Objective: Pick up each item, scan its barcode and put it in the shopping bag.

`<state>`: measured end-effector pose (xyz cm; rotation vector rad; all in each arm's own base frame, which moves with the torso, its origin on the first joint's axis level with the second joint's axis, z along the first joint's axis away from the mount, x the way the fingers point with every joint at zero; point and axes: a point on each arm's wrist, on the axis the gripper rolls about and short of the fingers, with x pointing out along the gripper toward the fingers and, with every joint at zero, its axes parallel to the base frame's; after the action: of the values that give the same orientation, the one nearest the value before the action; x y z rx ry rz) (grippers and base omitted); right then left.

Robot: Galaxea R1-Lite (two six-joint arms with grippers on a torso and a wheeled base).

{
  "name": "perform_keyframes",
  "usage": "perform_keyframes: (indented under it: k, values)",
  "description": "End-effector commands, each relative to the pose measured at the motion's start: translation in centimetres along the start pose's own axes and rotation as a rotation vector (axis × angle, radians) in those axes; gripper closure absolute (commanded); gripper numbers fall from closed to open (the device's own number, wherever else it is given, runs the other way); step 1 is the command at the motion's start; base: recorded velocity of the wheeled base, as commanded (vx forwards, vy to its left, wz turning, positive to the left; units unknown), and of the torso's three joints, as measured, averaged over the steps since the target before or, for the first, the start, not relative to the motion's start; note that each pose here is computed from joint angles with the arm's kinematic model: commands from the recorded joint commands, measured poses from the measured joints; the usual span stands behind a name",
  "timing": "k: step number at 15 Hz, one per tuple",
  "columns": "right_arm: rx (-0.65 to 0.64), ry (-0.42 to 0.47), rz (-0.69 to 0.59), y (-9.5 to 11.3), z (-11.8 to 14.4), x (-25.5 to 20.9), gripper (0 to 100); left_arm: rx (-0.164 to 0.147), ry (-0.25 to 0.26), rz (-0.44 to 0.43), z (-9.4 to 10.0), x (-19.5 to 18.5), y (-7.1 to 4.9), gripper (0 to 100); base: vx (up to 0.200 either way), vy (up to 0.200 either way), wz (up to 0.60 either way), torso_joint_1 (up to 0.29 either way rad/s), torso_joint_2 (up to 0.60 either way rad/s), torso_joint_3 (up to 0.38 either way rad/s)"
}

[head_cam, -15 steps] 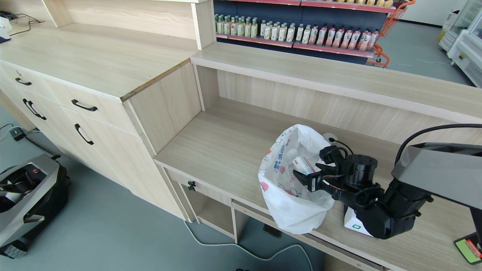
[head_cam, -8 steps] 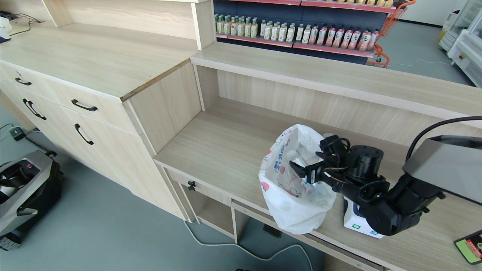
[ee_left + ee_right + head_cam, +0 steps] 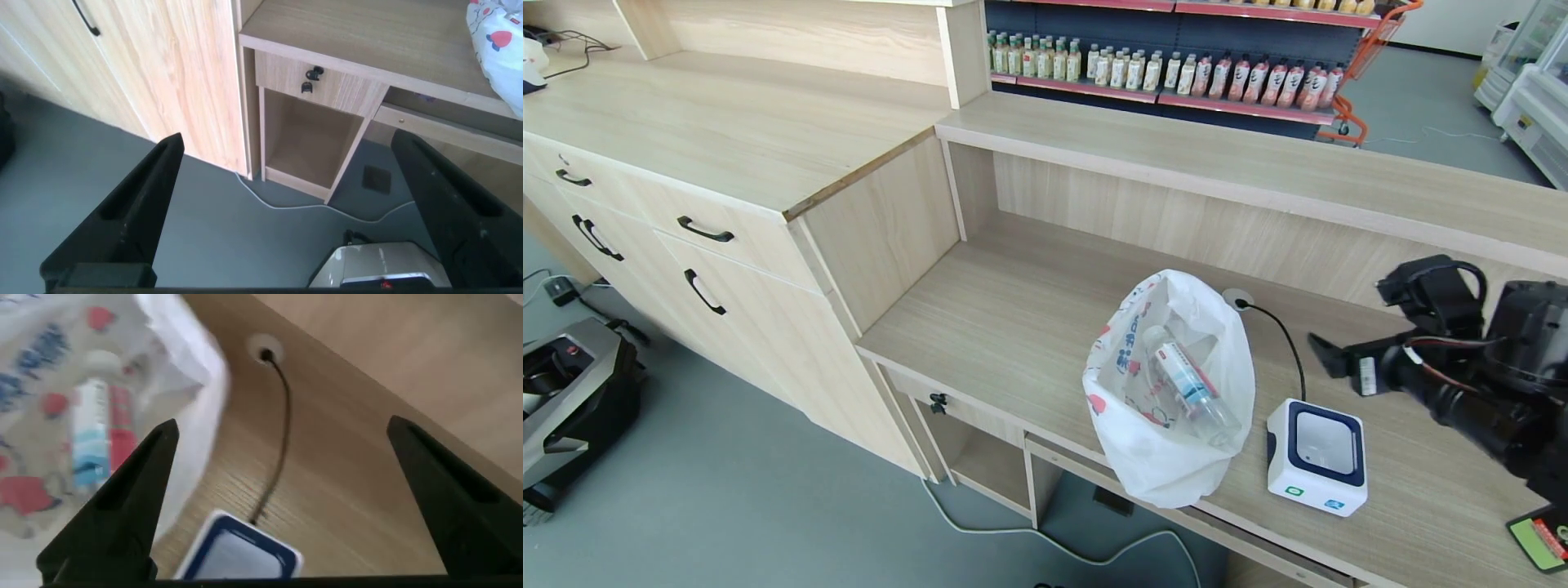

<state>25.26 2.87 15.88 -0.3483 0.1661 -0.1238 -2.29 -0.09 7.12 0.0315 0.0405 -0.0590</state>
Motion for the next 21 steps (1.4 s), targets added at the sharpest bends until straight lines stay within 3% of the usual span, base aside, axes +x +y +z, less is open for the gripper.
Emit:
perform_keyframes:
  k: [1, 2, 7, 15, 19, 21]
  values:
    - [0.106, 0.058, -0.282, -3.5, 0.6, -5.1, 0, 0.0, 0.001, 0.0, 0.0, 0.0, 0.0, 0, 0.0, 0.0, 0.0, 0.0, 0.0, 0.0]
    - [0.12, 0.076, -0.342, -4.0, 0.8, -6.5, 0, 0.0, 0.001, 0.0, 0.0, 0.0, 0.0, 0, 0.0, 0.0, 0.0, 0.0, 0.0, 0.0]
    - [0.157, 0.023, -0.407, -6.6, 1.6, -11.6, 0, 0.0, 0.001, 0.0, 0.0, 0.0, 0.0, 0, 0.0, 0.0, 0.0, 0.0, 0.0, 0.0]
    - [0.13, 0.036, -0.281, -6.3, 0.4, -13.1, 0, -0.002, 0.001, 0.0, 0.0, 0.0, 0.0, 0, 0.0, 0.0, 0.0, 0.0, 0.0, 0.0]
    - [-0.018, -0.032, -0.124, -5.9, -0.5, -15.0, 0, -0.005, 0.002, 0.001, 0.0, 0.0, 0.0, 0, 0.0, 0.0, 0.0, 0.0, 0.0, 0.0]
    - [-0.064, -0.052, -0.114, -5.9, -0.8, -15.7, 0, -0.005, 0.0, 0.0, 0.0, 0.0, 0.0, 0, 0.0, 0.0, 0.0, 0.0, 0.0, 0.0]
